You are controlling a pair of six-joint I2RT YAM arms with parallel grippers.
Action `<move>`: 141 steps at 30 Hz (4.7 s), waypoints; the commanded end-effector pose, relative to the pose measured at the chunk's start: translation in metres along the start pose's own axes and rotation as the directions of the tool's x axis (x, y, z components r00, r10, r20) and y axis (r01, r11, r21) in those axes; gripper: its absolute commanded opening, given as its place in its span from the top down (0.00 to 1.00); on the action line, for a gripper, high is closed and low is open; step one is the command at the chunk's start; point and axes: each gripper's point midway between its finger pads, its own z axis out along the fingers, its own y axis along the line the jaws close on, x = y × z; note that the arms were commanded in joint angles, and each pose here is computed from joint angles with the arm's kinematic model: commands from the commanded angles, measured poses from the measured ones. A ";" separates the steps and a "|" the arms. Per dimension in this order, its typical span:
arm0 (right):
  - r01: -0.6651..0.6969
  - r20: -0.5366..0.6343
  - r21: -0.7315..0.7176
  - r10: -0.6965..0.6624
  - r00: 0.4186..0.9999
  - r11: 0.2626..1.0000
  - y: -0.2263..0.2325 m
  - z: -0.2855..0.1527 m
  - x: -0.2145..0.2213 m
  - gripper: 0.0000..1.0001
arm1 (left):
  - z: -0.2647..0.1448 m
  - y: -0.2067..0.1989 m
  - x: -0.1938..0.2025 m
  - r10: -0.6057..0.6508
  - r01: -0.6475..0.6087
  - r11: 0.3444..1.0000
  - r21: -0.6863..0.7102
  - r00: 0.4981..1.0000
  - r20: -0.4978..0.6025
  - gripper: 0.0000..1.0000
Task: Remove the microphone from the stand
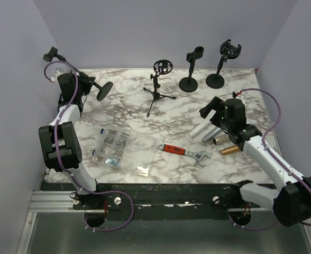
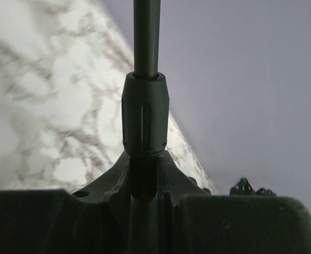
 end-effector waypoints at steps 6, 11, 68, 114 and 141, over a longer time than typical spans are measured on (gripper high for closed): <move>0.163 0.000 -0.473 -0.185 0.983 0.866 0.100 -0.020 -0.013 0.00 | -0.115 -0.211 0.060 0.664 -0.644 0.478 0.597 0.710 0.234 1.00; 0.237 0.090 -0.600 -0.230 0.969 0.764 0.156 -0.034 -0.030 0.00 | -0.170 -0.219 0.113 0.751 -0.668 0.299 0.681 0.605 0.264 1.00; 0.261 0.229 -0.910 -0.135 0.964 0.323 0.314 -0.086 -0.047 0.99 | -0.317 -0.247 0.227 0.838 -0.426 0.036 0.904 0.505 0.205 0.02; 0.375 0.389 -0.920 -0.393 0.833 -0.115 0.303 -0.117 0.015 0.99 | -0.305 -0.246 0.186 0.320 0.204 0.720 0.663 0.750 -0.579 0.03; 0.413 0.418 -0.902 -0.484 0.768 -0.124 0.297 -0.094 0.037 0.99 | -0.312 -0.251 0.212 0.286 0.381 0.709 0.594 0.614 -0.735 0.41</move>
